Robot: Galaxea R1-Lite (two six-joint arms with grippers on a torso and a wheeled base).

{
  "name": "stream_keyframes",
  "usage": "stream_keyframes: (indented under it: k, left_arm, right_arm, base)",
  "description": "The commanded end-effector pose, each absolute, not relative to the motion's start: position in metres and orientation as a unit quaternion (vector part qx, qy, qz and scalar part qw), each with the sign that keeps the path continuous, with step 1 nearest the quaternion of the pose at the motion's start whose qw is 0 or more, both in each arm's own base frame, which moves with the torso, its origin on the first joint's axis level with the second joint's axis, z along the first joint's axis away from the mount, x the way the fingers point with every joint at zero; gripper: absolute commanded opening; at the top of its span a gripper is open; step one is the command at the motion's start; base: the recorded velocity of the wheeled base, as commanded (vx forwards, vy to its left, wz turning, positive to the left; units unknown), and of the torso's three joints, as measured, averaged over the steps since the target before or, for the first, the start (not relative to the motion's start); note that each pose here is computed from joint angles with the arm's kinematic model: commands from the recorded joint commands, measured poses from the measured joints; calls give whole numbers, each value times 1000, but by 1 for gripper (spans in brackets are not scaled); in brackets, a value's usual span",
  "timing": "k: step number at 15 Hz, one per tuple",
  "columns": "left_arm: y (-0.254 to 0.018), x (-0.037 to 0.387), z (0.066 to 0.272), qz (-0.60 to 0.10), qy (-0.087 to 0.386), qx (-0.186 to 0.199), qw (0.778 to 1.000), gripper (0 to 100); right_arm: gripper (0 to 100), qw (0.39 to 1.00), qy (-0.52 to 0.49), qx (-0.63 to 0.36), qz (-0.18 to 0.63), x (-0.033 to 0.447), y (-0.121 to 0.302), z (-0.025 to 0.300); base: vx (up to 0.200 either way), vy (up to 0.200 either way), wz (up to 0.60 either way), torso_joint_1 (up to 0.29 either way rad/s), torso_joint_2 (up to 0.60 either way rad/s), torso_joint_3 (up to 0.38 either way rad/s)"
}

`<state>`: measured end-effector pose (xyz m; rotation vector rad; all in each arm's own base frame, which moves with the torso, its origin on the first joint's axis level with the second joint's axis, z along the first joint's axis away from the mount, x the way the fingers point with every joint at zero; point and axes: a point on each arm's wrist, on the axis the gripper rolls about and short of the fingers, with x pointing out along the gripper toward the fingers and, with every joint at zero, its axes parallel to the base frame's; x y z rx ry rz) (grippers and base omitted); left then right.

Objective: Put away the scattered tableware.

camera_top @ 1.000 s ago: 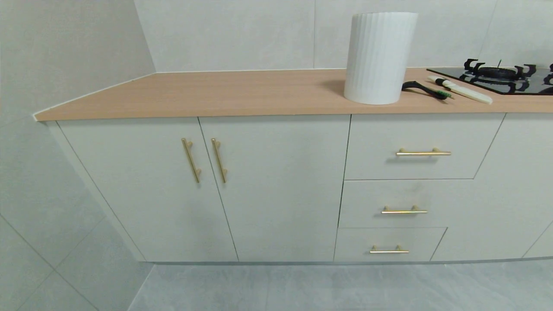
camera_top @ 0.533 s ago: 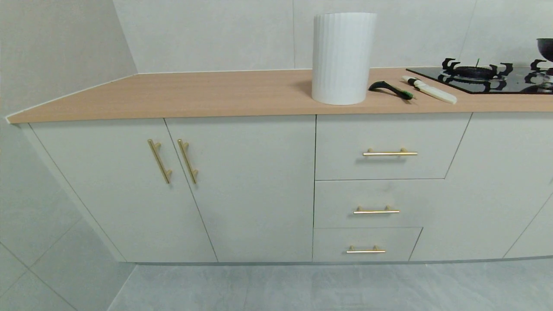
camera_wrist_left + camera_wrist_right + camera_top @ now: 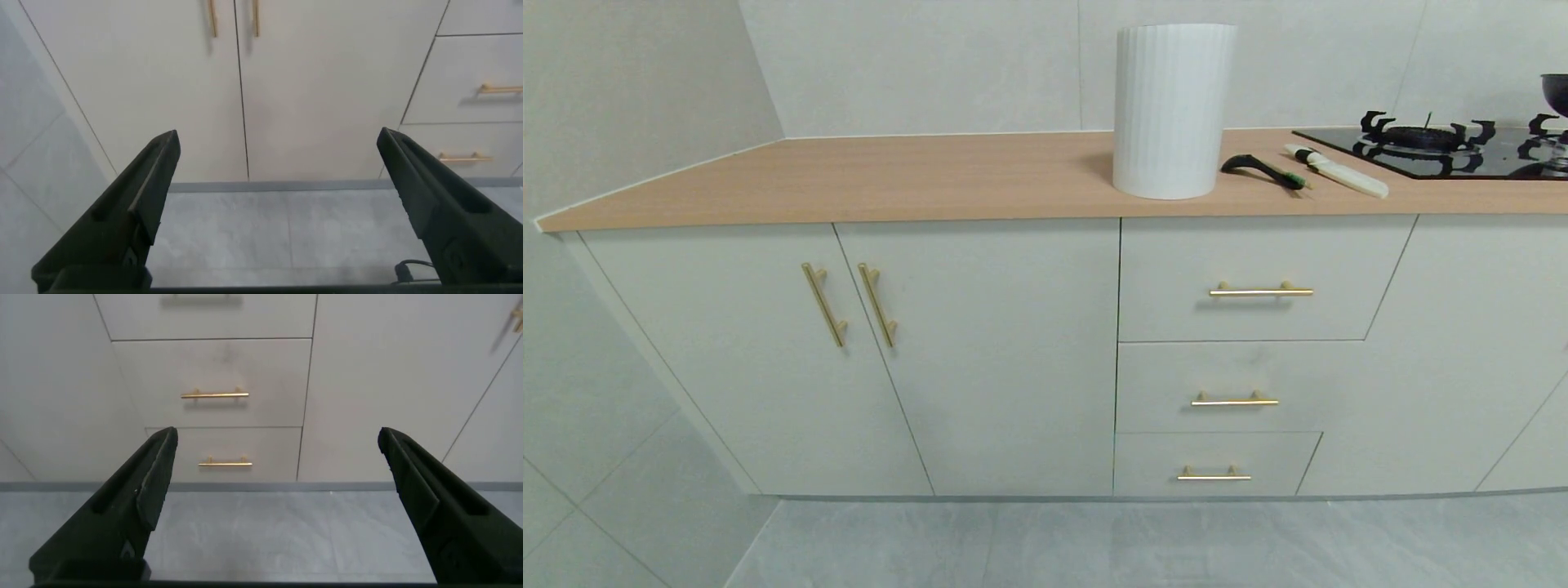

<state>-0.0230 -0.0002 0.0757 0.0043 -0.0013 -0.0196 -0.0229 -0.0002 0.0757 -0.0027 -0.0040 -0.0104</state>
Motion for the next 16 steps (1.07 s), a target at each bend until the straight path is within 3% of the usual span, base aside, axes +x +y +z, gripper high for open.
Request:
stream_keyframes:
  k: [1,8,16]
  left_arm:
    - [0,-23,76,-10,0,2,1000,100]
    - [0,-23,76,-10,0,2,1000,100]
    - [0,-23,76,-10,0,2,1000,100]
  right_arm:
    - [100,1000,-2,-2,-5,-23,0,76]
    - [100,1000,-2,-2,-5,-23,0,76]
    - [100,1000,-2,-2,-5,-23,0,76]
  base:
    - [200,0,0,-2,2,7]
    - [200,0,0,4,2,2]
    - [0,0,-75,-1,0,1]
